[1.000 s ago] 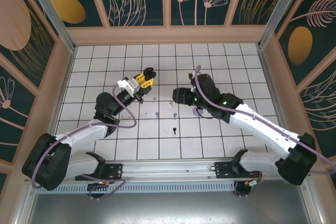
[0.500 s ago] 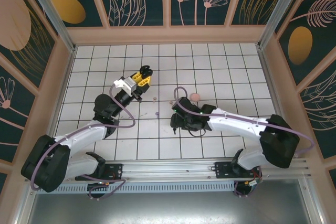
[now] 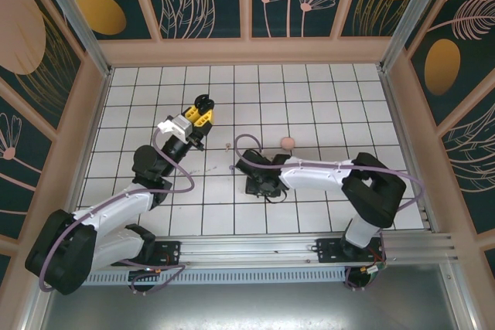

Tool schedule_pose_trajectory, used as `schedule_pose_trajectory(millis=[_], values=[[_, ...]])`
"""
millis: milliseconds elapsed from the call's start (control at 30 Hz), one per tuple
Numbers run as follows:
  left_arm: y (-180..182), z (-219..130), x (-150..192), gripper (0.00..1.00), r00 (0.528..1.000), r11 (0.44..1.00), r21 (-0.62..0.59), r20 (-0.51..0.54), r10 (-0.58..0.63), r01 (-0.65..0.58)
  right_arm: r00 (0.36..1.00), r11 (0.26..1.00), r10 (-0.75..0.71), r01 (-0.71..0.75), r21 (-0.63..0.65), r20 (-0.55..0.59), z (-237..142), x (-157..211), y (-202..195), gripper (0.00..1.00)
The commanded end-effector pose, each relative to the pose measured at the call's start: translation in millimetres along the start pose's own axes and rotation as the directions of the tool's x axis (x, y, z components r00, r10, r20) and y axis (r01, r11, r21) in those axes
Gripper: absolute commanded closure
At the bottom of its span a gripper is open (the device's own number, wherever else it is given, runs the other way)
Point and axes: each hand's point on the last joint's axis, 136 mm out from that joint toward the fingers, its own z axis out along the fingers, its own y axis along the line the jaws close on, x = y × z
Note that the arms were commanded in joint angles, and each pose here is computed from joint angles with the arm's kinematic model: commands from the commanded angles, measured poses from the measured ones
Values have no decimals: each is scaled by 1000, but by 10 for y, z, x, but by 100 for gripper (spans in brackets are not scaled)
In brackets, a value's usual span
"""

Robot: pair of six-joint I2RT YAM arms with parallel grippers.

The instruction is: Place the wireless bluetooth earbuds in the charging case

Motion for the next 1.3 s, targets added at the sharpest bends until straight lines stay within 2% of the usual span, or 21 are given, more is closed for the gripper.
schedule_pose_trajectory(millis=[0, 467, 1067, 1267], values=[[4, -30, -161, 100, 998, 1000, -12, 69, -5, 6, 1000, 999, -6, 5, 48, 9, 6, -26, 9, 54], [-8, -57, -122, 100, 998, 1000, -9, 65, 11, -10, 999, 993, -32, 33, 112, -14, 96, 44, 29, 61], [-19, -67, -139, 100, 997, 1000, -4, 69, 15, -15, 999, 990, -48, 51, 130, -21, 179, 75, -8, 69], [-35, -56, -120, 100, 998, 1000, 7, 62, 10, -10, 999, 992, -49, 50, 120, -12, 172, 65, -1, 76]])
